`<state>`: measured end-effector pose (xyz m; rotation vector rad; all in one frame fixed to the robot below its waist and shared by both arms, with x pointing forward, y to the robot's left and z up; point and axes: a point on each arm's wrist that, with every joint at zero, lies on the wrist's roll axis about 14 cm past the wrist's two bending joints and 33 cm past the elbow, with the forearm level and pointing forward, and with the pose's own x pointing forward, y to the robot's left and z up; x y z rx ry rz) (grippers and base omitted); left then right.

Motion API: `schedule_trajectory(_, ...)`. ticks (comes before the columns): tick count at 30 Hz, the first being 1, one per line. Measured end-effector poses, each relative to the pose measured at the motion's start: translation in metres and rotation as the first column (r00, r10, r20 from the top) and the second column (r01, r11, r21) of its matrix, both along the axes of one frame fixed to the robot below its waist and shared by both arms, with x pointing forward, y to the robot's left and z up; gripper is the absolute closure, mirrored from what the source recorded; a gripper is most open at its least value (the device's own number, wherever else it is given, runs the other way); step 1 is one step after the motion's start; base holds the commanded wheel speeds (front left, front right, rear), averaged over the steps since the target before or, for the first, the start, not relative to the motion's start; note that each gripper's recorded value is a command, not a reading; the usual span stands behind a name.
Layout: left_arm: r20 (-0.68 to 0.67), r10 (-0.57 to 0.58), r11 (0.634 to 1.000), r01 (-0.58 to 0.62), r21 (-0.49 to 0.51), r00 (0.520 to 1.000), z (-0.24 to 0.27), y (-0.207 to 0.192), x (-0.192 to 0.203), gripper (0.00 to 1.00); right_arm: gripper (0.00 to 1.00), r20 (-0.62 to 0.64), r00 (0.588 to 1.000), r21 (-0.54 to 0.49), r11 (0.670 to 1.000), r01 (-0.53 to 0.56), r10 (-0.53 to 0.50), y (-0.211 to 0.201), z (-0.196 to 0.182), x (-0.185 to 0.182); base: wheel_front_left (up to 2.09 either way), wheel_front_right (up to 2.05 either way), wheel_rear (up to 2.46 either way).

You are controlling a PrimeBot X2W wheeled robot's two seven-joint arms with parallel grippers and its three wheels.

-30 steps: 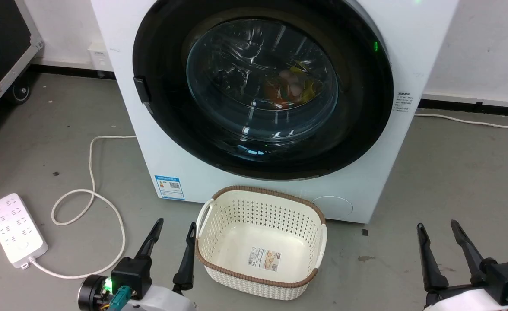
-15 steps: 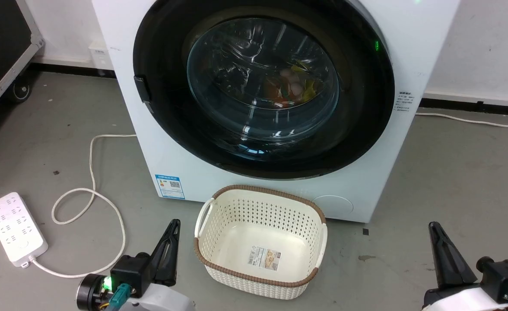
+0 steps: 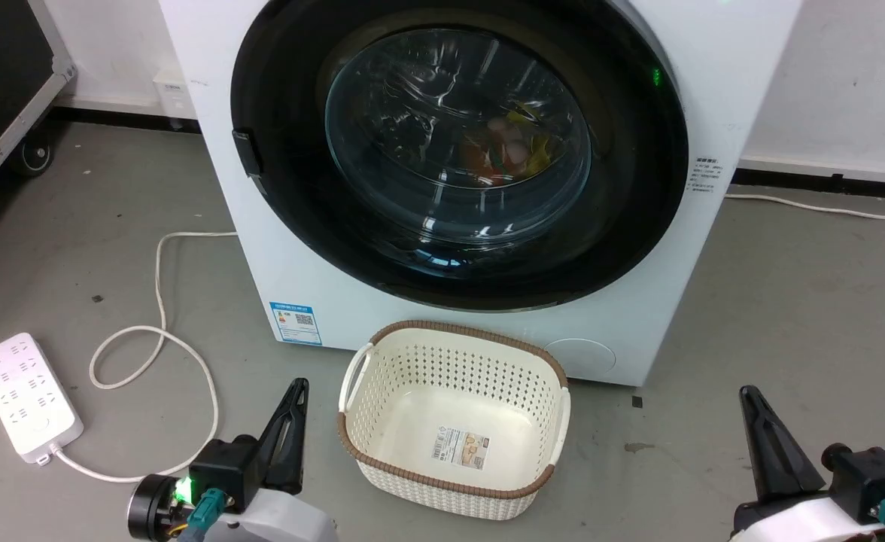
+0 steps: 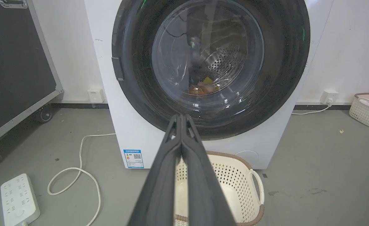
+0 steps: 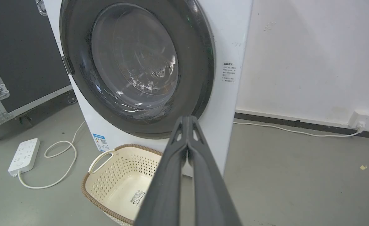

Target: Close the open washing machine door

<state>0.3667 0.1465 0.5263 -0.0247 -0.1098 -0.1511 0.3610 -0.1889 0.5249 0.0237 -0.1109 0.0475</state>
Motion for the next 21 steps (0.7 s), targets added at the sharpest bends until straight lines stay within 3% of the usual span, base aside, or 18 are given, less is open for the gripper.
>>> schedule_trajectory(21,-0.015,0.029,0.999,-0.029,0.015,0.999,0.0025,0.0062,0.0033,1.00,1.00,-0.028,0.999,-0.013,1.000,-0.018,0.017,0.0058,-0.0013,0.0015,0.00,0.00,0.00)
